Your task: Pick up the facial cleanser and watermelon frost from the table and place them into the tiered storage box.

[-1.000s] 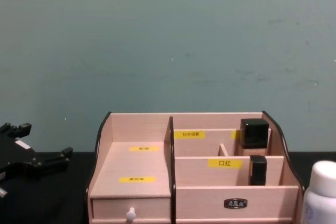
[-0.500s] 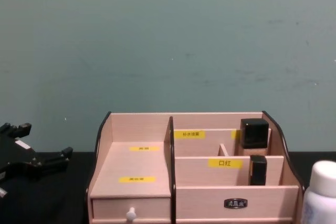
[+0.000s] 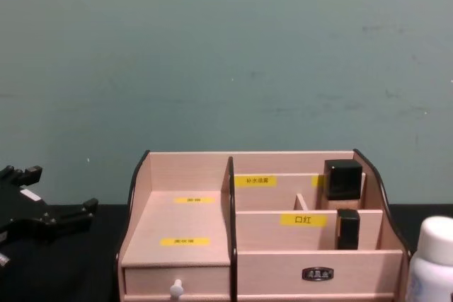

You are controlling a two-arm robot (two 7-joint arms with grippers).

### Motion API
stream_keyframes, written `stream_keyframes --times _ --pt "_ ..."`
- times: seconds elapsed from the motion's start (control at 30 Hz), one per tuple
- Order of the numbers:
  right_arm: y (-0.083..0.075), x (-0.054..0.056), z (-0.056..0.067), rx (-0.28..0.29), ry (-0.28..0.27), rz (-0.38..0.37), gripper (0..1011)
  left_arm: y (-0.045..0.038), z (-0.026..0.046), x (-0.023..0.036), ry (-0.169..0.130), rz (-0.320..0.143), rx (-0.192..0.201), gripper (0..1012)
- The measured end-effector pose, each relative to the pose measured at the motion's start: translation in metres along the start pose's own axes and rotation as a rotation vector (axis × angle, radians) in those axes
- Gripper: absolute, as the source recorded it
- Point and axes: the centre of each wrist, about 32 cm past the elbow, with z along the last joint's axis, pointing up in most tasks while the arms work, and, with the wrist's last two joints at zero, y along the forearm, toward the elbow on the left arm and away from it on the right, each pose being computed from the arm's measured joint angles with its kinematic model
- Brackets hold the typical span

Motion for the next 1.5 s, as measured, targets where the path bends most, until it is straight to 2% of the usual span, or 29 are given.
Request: stream_keyframes --times 0.9,1.5 --pt "0.035 0.004 -0.006 0.019 -0.001 0.02 1000 0.0 0.0 0.0 0.0 0.0 0.0 1001" --pt "0.05 0.006 -0.008 0.021 0.007 0.033 1000 0.0 0.0 0.0 0.0 0.0 0.0 1001"
